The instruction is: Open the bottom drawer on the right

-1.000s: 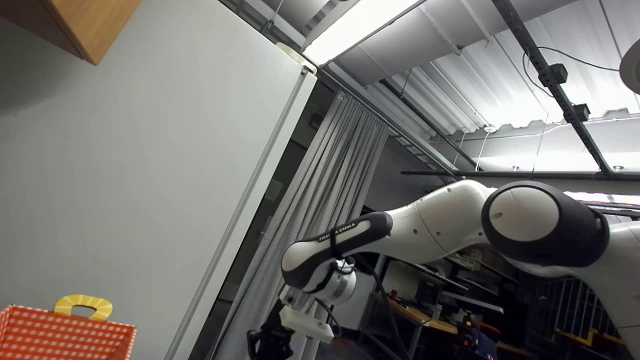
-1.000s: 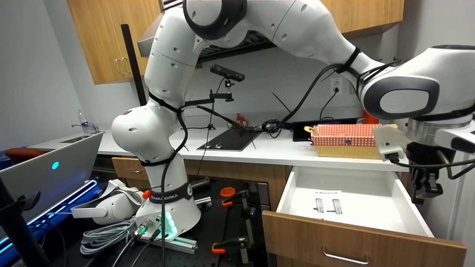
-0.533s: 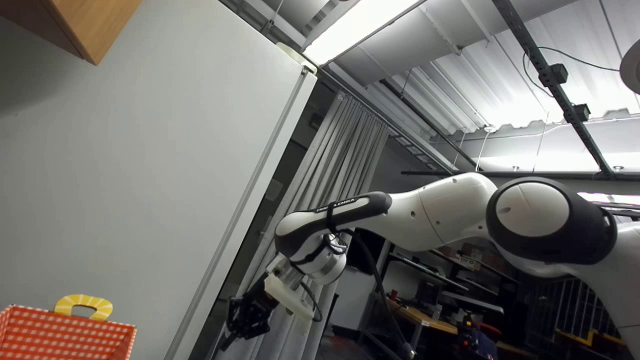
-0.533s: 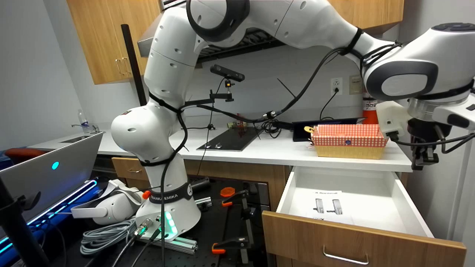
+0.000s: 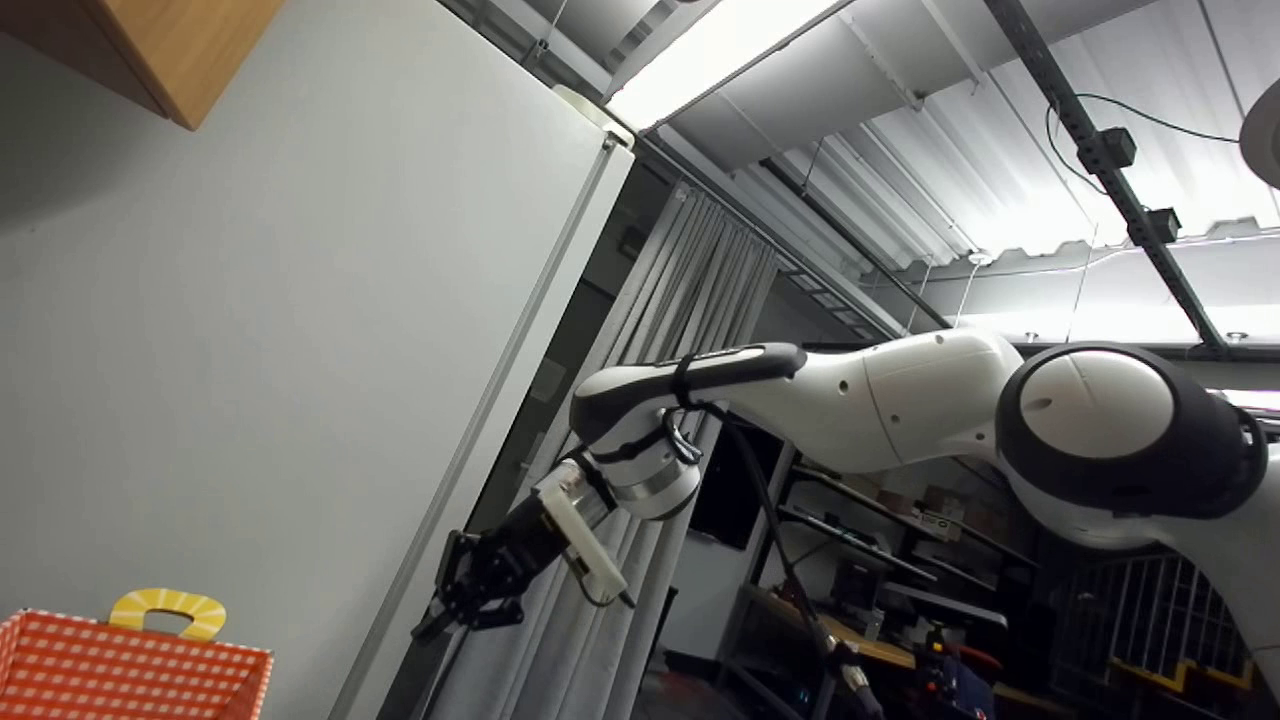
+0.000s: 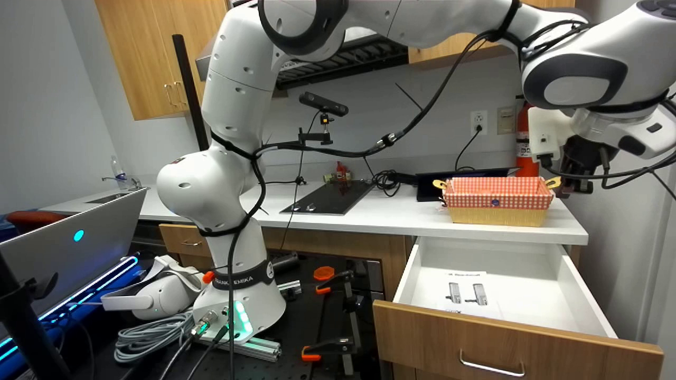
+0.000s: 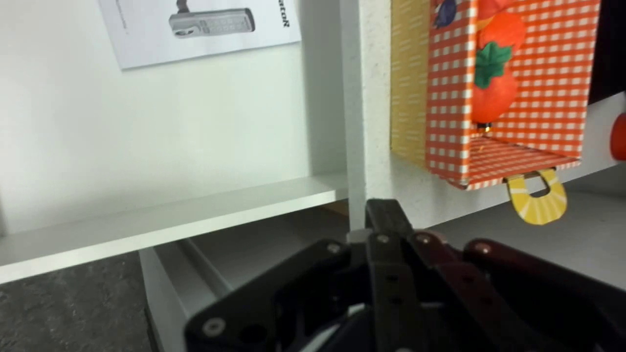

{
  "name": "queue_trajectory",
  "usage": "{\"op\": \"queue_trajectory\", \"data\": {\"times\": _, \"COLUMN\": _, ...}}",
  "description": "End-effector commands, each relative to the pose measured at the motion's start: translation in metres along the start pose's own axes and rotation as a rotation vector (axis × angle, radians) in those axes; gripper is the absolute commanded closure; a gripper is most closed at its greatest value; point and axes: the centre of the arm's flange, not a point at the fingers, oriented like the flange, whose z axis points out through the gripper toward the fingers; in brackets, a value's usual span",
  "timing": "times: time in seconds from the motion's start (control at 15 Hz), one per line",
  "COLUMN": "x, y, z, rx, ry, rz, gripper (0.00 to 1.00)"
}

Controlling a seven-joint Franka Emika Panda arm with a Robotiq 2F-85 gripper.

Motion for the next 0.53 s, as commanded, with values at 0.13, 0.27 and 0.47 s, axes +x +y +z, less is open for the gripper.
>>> {"op": "queue_trajectory", "data": {"times": 0.13, "x": -0.014, "y": -0.012, "z": -0.027, "rx": 0.099, "ry": -0.115, "rz": -0.024, "gripper": 0.58}}
{"op": "queue_trajectory", "data": {"times": 0.27, "x": -0.017, "y": -0.013, "z": -0.034, "rx": 0.114, "ry": -0.144, "rz": -0.025, "gripper": 0.44}}
{"op": "queue_trajectory", "data": {"times": 0.47, "x": -0.021, "y": -0.012, "z": -0.041, "rx": 0.130, "ry": -0.182, "rz": -0.031, "gripper": 0.20}}
